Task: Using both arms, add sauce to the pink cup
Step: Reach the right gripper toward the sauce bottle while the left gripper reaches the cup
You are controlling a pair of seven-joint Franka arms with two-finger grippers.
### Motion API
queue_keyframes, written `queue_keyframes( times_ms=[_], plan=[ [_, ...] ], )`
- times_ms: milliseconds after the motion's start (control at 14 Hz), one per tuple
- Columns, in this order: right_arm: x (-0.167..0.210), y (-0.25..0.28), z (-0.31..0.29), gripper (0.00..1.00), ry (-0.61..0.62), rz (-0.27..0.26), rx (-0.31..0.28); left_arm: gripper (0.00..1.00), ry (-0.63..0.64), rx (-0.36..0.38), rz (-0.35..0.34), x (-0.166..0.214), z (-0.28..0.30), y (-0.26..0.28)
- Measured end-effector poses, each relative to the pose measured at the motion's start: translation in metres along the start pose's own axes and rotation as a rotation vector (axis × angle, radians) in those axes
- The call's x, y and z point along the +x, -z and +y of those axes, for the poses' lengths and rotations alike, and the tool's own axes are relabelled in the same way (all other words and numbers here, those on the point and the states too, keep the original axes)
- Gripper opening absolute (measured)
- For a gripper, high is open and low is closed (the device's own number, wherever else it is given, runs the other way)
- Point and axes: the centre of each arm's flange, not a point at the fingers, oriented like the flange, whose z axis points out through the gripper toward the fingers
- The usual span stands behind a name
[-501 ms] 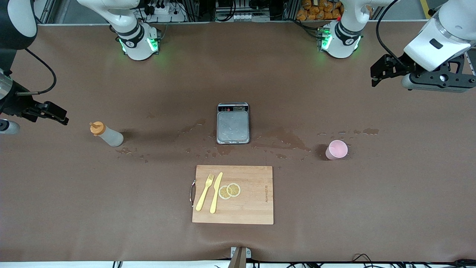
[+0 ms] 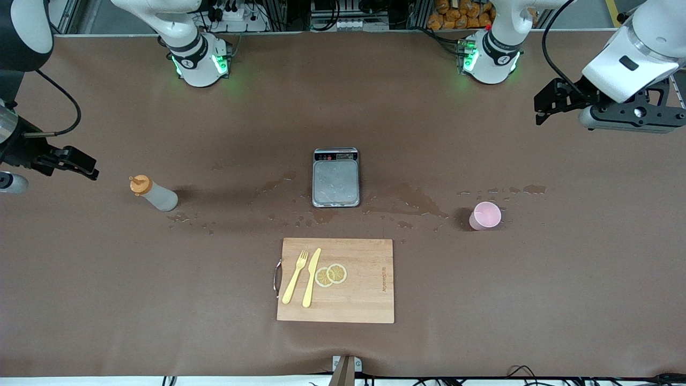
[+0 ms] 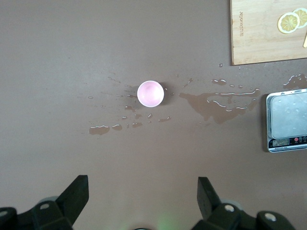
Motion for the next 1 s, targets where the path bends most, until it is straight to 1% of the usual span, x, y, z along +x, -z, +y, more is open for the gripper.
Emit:
queue_keyframes(
  times_ms=[573, 788, 1003],
  plan=[
    [0.000, 0.000, -0.008, 1.00, 0.016, 0.002, 0.000, 1.00, 0.000, 0.000, 0.000, 0.000, 0.000, 0.000],
    [-0.003, 0.001, -0.028, 1.00, 0.062, 0.009, -0.036, 1.00, 0.001, 0.000, 0.000, 0.000, 0.000, 0.000],
    [-0.004, 0.002, -0.040, 1.00, 0.090, 0.013, -0.056, 1.00, 0.003, 0.000, -0.006, 0.001, -0.001, -0.003]
  ],
)
